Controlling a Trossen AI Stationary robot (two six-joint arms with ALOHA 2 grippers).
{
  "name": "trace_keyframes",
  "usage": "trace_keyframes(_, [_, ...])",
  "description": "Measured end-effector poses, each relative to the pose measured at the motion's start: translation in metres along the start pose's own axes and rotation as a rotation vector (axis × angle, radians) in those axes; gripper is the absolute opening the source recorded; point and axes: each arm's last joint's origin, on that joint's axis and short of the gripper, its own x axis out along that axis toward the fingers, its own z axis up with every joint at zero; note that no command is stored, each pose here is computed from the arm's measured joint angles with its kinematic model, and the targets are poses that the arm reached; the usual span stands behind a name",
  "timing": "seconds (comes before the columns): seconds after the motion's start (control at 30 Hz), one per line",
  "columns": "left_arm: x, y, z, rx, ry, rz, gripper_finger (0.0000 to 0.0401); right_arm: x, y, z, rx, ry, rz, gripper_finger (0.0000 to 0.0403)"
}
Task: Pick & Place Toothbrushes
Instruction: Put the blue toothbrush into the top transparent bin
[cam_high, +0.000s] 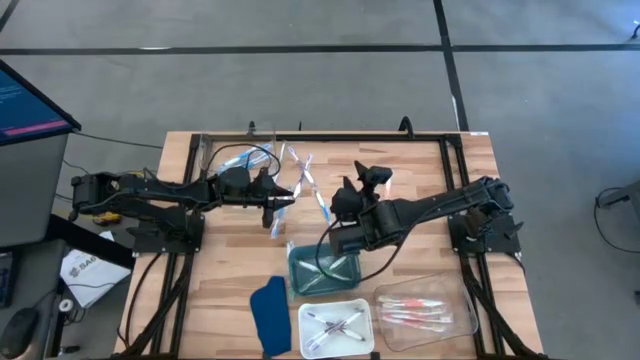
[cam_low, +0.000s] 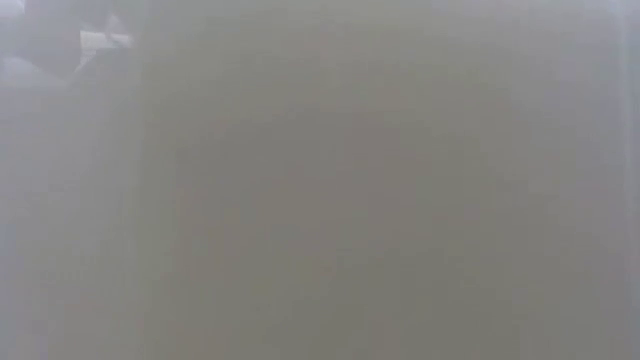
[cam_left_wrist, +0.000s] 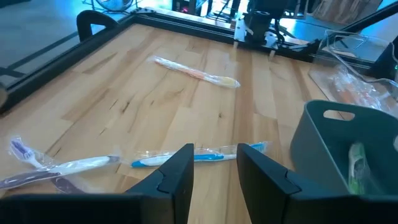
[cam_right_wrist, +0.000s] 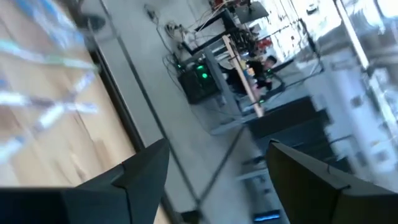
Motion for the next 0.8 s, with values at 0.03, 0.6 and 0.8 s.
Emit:
trace_keyframes(0.03, [0.0,0.0,0.0,-0.001,0.0,0.0,0.0115,-0.001,0.001,0.001,0.039,-0.003,0.003,0.026])
trace_keyframes(0.6, [0.0,0.0,0.0,-0.012,0.004,-0.001,0.0115,-0.028,0.015,0.043,0.045,-0.275,0.838,0.026])
trace_keyframes(0.8, [0.0,-0.001,-0.001,-0.013,0.008,-0.003,0.0115,-0.005,0.022,0.051,0.078,-0.48,1.277,0.026])
